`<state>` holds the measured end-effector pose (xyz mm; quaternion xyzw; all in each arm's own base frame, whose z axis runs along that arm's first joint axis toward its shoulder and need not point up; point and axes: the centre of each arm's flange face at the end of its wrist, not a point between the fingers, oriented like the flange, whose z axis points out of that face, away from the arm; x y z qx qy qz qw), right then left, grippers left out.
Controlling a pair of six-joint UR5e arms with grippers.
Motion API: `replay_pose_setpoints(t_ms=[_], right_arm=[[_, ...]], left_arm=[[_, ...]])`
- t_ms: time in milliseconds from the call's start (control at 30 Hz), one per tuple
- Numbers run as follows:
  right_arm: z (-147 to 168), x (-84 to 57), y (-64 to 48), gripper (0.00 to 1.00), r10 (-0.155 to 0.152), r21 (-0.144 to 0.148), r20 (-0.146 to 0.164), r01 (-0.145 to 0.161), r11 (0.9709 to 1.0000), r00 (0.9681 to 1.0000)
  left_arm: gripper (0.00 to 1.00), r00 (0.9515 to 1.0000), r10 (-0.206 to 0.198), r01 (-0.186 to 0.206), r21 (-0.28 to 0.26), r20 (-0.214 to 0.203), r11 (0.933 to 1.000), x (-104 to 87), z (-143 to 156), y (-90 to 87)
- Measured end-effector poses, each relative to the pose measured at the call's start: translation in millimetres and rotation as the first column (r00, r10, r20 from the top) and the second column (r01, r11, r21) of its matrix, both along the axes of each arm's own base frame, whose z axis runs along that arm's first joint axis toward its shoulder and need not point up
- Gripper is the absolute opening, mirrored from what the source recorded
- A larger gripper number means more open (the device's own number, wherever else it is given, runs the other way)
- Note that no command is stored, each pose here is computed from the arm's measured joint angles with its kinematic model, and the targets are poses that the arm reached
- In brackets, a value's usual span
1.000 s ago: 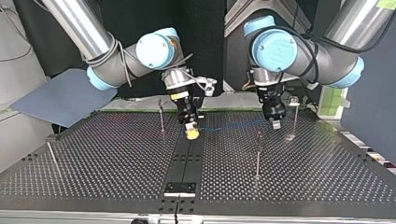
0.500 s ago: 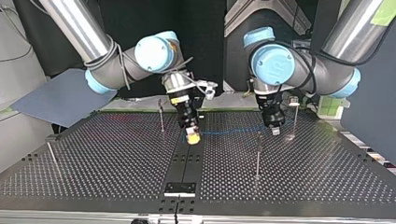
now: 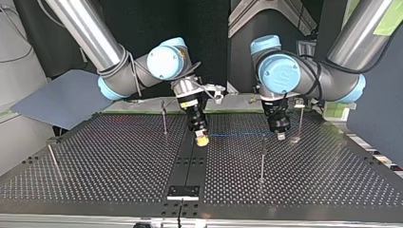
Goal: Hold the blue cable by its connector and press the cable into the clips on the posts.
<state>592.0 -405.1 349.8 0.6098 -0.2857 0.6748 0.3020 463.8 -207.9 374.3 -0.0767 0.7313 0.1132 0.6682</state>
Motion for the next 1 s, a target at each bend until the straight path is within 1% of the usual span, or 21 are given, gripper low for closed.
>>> replay_pose_setpoints(t_ms=[67, 233, 400, 600, 767, 1000], right_arm=[[0, -0.6, -1.4, 0.0, -0.002, 0.0, 0.0, 0.002, 1.0, 1.0], [1, -0.9, -3.3, 0.0, -0.002, -0.001, 0.001, 0.002, 1.0, 1.0], [0, -1.4, -5.3, 0.0, -0.005, -0.002, 0.002, 0.005, 1.0, 1.0], [2, -0.1, -6.6, 0.0, -0.001, -0.006, 0.005, 0.001, 1.0, 1.0], [4, 0.2, -9.2, 0.0, 0.0, -0.009, 0.008, 0.0, 1.0, 1.0], [2, -3.0, -16.4, 0.0, -0.007, -0.01, 0.009, 0.007, 0.9999, 0.9999]], left_arm=[[0.01, 1.0, 0.0, 0.0, 0.0, 0.0, 1.0, 3.5, -2, 2.2], [0.01, 0.9998, 0.005, -0.005, -0.006, 0.021, 1.0, 12.2, 3, 7.9], [0.01, 0.9996, 0.002, -0.002, -0.01, 0.028, 0.9999, 16.6, 6, 12.0], [0.01, 0.9995, -0.007, 0.007, -0.017, 0.032, 0.9998, 21.7, 7, 17.7], [0.01, 0.9987, -0.018, 0.02, -0.038, 0.049, 0.9991, 29.5, 13, 21.5], [0.01, 0.9991, -0.027, 0.029, -0.05, 0.034, 0.9983, 46.5, 7, 20.1]])
